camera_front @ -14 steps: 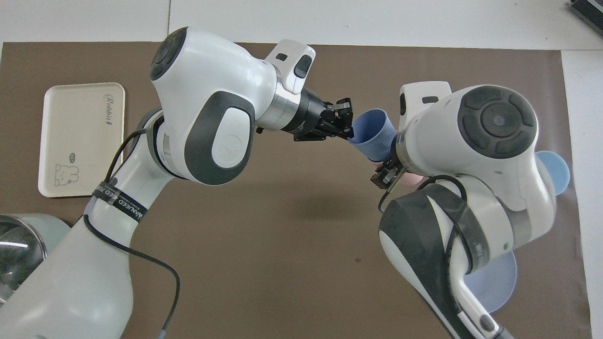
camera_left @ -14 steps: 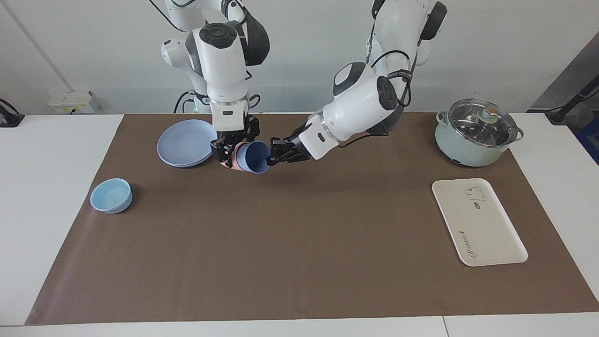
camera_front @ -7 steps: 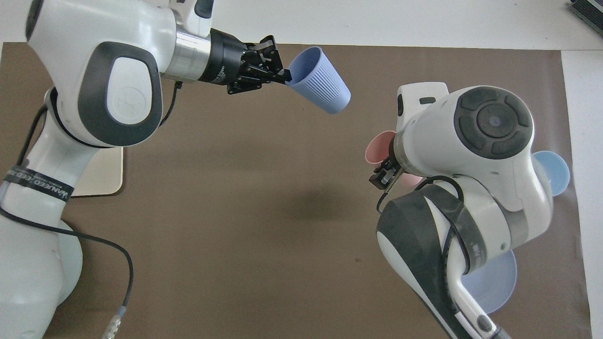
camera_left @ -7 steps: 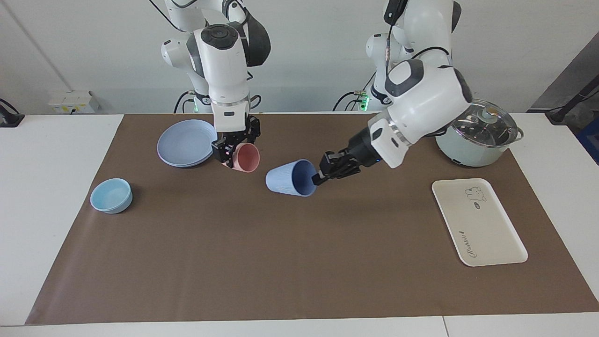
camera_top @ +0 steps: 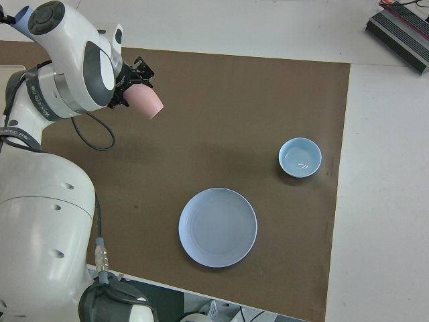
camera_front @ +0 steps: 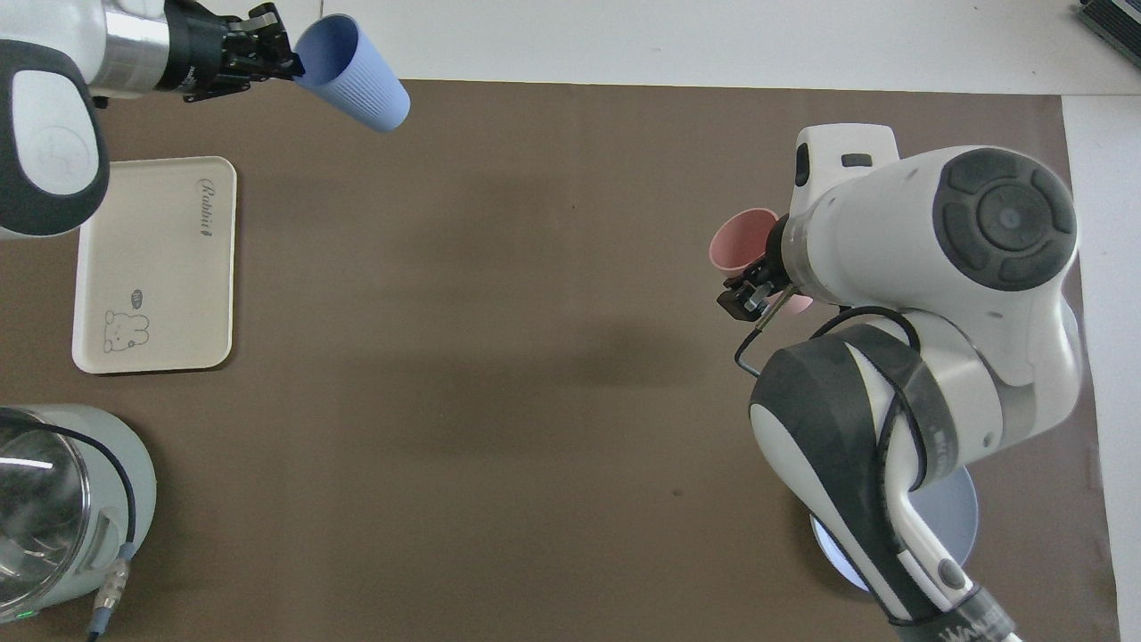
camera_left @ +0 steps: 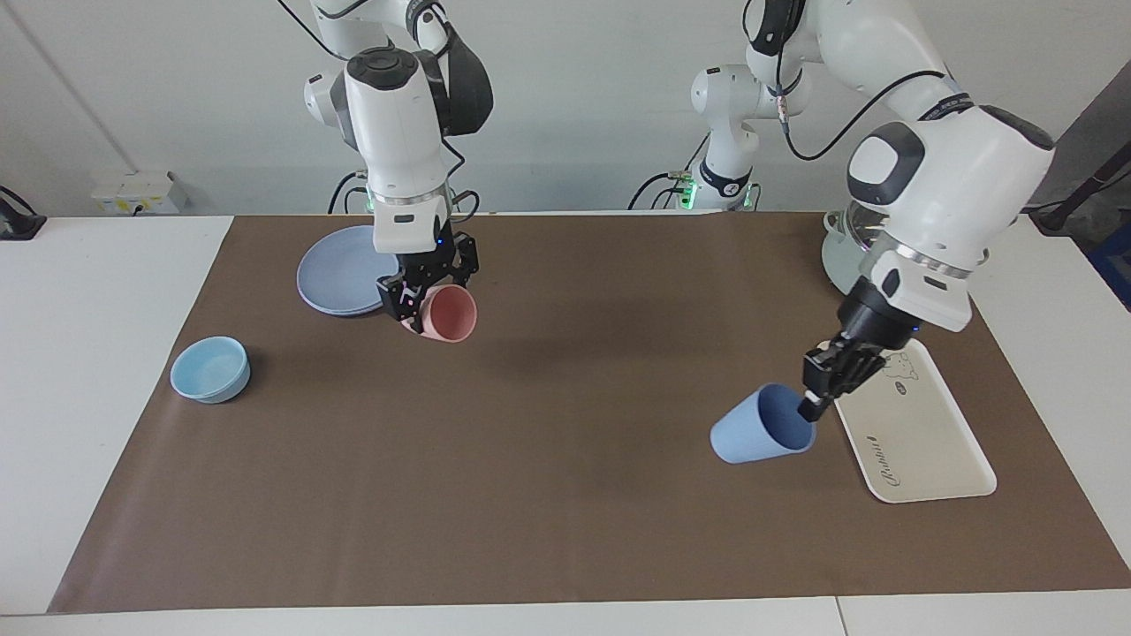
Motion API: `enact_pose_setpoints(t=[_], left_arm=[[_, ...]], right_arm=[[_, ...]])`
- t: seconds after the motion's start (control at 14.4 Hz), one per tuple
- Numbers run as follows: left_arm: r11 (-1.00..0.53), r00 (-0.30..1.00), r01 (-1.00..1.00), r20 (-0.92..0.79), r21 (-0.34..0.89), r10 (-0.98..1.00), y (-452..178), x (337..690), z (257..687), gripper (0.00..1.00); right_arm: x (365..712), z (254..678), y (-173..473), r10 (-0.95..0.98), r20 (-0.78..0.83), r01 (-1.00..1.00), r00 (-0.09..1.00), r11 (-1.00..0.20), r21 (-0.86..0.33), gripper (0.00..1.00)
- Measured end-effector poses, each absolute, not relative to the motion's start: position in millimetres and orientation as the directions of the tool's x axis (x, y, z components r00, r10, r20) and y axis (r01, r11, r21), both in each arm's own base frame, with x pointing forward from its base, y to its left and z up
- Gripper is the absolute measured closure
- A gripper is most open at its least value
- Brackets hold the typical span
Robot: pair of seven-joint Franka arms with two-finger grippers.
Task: Place cup on tray
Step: 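Lower the blue cup onto the cream tray with the left gripper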
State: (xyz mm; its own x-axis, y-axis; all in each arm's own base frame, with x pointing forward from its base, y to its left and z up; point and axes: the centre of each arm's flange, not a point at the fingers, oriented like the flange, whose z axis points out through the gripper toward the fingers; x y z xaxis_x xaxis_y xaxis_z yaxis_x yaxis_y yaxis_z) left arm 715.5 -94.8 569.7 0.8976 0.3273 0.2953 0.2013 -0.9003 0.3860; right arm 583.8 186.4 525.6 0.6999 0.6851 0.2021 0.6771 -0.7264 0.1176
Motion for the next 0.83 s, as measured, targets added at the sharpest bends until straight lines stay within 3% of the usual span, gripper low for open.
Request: enact_pose_setpoints(t=[0.42, 0.83], left_arm=[[-0.967, 0.866, 0.147, 0.446, 0.209, 0.228, 90.6, 711.1, 531.0, 0.96], [-0.987, 0.889, 0.113, 0.433, 0.115, 0.152, 158.3, 673.2, 465.3, 0.96]], right_arm=[[617.3, 486.9, 108.1, 0.491, 0.503, 0.569, 0.711, -0.822, -0.002, 0.17], [612.3, 406.5, 37.6, 0.366, 0.713, 0.564, 0.598, -0.824, -0.05, 0.17]])
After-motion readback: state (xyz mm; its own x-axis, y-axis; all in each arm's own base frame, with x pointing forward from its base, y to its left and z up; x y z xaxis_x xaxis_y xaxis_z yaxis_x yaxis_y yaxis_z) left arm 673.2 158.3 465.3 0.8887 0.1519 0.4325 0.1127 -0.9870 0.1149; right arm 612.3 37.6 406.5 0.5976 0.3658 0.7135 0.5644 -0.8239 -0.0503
